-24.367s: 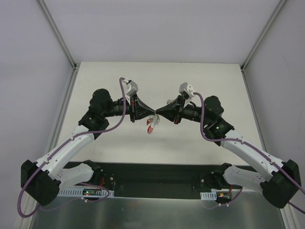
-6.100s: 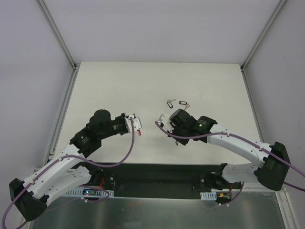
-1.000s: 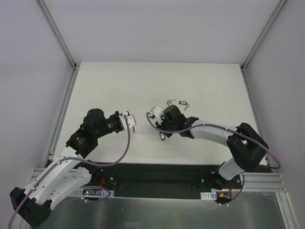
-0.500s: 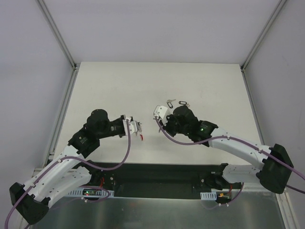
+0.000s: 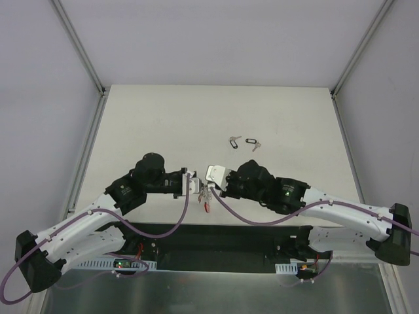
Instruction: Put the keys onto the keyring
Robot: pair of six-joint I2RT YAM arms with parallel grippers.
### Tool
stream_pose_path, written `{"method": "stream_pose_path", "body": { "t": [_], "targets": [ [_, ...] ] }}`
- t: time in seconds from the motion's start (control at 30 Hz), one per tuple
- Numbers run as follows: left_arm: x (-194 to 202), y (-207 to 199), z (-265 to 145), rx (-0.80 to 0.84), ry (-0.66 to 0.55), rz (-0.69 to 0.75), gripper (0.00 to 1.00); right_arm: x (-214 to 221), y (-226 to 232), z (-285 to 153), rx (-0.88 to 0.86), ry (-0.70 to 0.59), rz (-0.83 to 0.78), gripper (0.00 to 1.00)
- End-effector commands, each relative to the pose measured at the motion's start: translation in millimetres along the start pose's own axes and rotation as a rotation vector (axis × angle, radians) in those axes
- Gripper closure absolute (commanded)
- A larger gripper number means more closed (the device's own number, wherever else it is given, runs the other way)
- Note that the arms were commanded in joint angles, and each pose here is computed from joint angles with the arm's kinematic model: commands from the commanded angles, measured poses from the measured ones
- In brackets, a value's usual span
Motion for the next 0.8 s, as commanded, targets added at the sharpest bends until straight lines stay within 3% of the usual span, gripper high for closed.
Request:
{"method": "stream_pose_path", "body": {
  "t": [0.0, 0.27, 0.77],
  "targets": [
    [-29.1, 7.3, -1.4, 0.003, -0.102, 0.039, 1.0, -15.0, -7.2, -13.3, 0.13, -0.007, -0.108, 0.99],
    [-31.5, 6.5, -1.7, 0.002, -0.112, 0.028, 1.0, -23.7, 1.2, -9.3, 0.159, -0.028, -0.159, 0.99],
    [-32.4, 5.7, -3.1, -0.028, -0.143, 0.023, 1.0, -28.7, 15.1, -5.4, 0.034, -0.147, -0.101, 0.99]
  ]
}}
Point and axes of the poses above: each gripper's point midway between its finger pads, its own z axis out along the fingers, its own y axis along the line the jaws close on, x = y × z, the point moved 7 cm from there along -z, back along the fingers, and after that the axes turned 3 degrees about z, right-handed, at the moved point
